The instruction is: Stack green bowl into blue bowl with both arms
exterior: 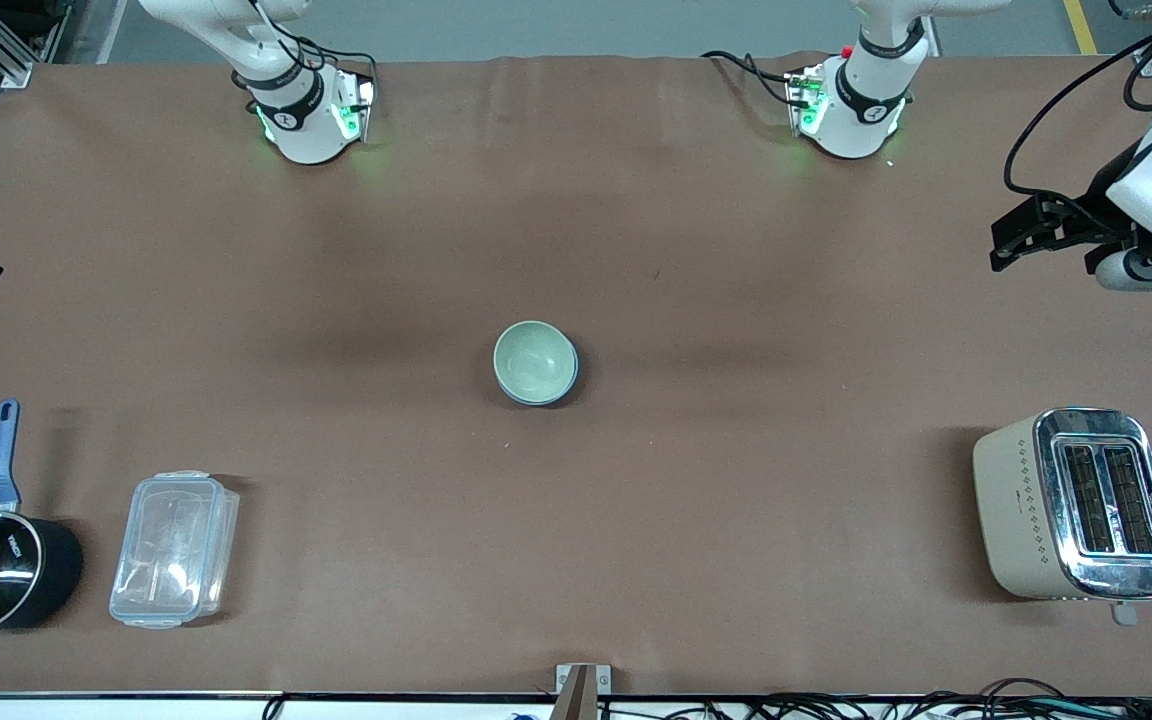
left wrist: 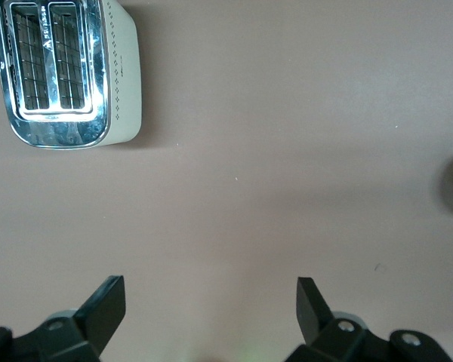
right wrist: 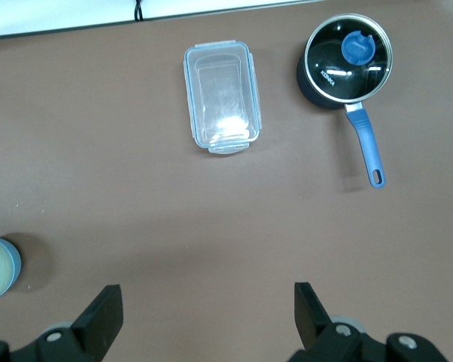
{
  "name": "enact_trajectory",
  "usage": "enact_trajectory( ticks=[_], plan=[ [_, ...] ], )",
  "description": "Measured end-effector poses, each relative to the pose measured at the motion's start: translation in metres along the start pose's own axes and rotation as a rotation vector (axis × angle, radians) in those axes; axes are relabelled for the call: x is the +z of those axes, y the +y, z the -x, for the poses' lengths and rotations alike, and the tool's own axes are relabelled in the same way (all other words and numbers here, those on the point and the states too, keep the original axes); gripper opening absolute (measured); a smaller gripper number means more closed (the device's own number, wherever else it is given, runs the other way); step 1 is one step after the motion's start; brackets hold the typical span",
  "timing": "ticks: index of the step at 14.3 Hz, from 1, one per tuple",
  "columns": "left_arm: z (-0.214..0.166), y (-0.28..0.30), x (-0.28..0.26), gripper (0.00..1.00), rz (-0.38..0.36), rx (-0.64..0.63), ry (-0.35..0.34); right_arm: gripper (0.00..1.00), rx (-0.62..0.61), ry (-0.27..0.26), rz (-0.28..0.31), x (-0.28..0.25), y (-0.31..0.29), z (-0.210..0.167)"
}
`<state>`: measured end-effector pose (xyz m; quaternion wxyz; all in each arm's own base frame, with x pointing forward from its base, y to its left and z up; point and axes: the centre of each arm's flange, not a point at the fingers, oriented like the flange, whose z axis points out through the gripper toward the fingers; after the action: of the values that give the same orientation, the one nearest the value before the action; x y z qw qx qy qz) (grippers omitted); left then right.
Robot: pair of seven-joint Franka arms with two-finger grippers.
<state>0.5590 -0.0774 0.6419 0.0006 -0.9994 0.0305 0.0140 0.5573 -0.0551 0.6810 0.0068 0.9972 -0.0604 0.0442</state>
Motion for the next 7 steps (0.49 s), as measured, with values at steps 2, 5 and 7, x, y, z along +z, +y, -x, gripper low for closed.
enact_trajectory(
  ticks=[2,5,7],
  plan=[
    [0.0005,0.0006,0.0007,1.00,0.000,0.001,-0.005,1.00,0.000,-0.007,0.000,-0.0005,0.0000,0.0011],
    [0.0020,0.0007,0.0018,1.00,-0.002,0.001,-0.019,1.00,0.000,-0.010,0.000,-0.0003,0.0000,0.0014],
    [0.0020,-0.0002,0.0018,1.00,-0.002,0.000,-0.019,1.00,0.000,-0.011,0.000,-0.0002,-0.0001,0.0015]
  ],
)
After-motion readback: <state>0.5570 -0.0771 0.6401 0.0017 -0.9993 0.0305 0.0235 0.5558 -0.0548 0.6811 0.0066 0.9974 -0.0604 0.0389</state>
